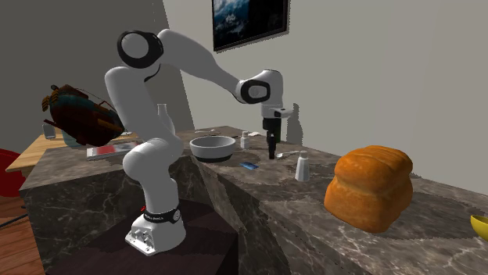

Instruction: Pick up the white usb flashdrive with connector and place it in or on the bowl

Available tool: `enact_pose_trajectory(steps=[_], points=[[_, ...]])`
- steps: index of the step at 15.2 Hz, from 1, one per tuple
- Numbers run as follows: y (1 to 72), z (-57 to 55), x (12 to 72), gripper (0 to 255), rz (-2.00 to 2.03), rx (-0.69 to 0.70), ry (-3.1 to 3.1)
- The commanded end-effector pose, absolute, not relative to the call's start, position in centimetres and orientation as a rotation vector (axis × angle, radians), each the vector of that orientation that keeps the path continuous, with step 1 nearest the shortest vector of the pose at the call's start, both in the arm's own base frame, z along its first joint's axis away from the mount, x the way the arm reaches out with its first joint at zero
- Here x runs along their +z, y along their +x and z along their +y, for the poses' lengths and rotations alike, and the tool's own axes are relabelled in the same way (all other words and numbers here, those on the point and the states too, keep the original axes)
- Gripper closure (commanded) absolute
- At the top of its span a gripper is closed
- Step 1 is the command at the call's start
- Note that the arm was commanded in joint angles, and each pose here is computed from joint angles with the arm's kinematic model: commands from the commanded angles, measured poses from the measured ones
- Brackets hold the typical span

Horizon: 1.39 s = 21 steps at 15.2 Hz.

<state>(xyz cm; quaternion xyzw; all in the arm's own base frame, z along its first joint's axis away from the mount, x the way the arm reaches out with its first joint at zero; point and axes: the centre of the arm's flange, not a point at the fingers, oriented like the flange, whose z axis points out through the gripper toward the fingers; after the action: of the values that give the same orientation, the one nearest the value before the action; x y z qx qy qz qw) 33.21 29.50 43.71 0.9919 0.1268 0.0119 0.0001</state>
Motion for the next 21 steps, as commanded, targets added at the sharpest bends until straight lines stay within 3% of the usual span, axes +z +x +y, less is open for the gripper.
enact_pose_trajectory(steps=[1, 19, 21], points=[[33.2, 29.5, 44.8, 255, 0.398, 0.037, 3.115], [33.2, 29.5, 53.8, 255, 0.398, 0.037, 3.116], [30.6, 29.8, 53.9, 255, 0.398, 0.037, 3.115]])
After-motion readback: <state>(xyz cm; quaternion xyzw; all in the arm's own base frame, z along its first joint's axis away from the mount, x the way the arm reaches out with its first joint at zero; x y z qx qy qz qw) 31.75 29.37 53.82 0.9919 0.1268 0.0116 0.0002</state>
